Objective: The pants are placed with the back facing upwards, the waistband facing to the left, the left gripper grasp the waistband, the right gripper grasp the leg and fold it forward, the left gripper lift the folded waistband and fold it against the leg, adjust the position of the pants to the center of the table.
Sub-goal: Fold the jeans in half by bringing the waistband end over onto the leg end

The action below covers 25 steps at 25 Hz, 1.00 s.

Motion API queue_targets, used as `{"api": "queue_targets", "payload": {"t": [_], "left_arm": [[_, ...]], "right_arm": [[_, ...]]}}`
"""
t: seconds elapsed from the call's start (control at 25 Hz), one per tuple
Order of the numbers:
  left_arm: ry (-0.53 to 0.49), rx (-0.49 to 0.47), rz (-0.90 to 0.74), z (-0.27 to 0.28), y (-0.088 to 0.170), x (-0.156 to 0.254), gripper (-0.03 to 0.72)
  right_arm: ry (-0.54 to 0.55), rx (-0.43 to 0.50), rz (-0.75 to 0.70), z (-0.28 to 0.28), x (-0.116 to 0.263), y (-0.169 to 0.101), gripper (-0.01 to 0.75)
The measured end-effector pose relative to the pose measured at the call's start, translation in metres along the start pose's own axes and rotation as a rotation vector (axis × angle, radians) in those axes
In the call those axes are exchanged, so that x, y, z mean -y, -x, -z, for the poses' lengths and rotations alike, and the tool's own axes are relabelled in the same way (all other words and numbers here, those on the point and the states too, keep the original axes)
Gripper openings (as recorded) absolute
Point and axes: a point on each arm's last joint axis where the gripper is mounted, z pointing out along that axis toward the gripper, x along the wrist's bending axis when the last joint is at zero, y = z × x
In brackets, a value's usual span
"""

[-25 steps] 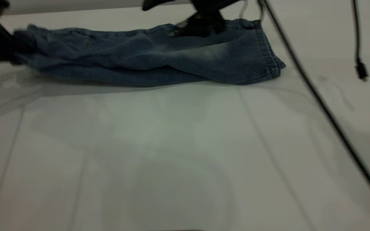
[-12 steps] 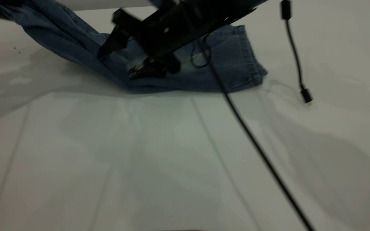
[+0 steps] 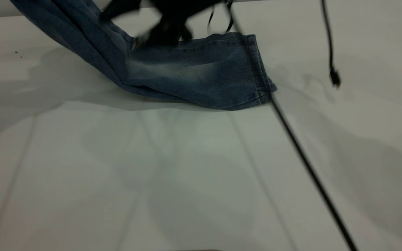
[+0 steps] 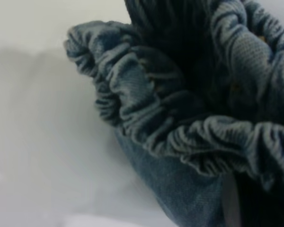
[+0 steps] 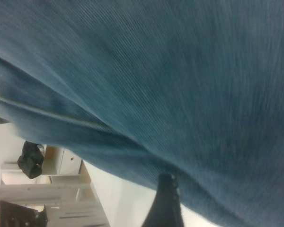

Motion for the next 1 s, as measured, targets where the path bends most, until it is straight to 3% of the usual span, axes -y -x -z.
{"api": "queue_targets", "payload": {"t": [0.28, 0.56, 0.76, 1.0], "left_arm": [[-0.071, 0.092, -0.162, -0.024, 0.056, 0.021, 0.08], [-0.035, 0.063, -0.288, -0.06, 0.118, 0.054, 0.08], [-0.125, 0.033, -0.262, -0.106, 0.126, 0.094, 0.08], [-0.244, 0.049, -0.234, -0.166, 0.128, 0.127, 0.096]], "right_arm": [[0.119, -0.054, 0.157, 0.097, -0.067, -0.039, 0.54], [0.18, -0.048, 0.356, 0.183, -0.097, -0.101, 0.494], [0.229, -0.004, 0.462, 0.221, -0.104, -0.136, 0.492], [0.218, 0.036, 0.473, 0.223, -0.103, -0.145, 0.492]]}}
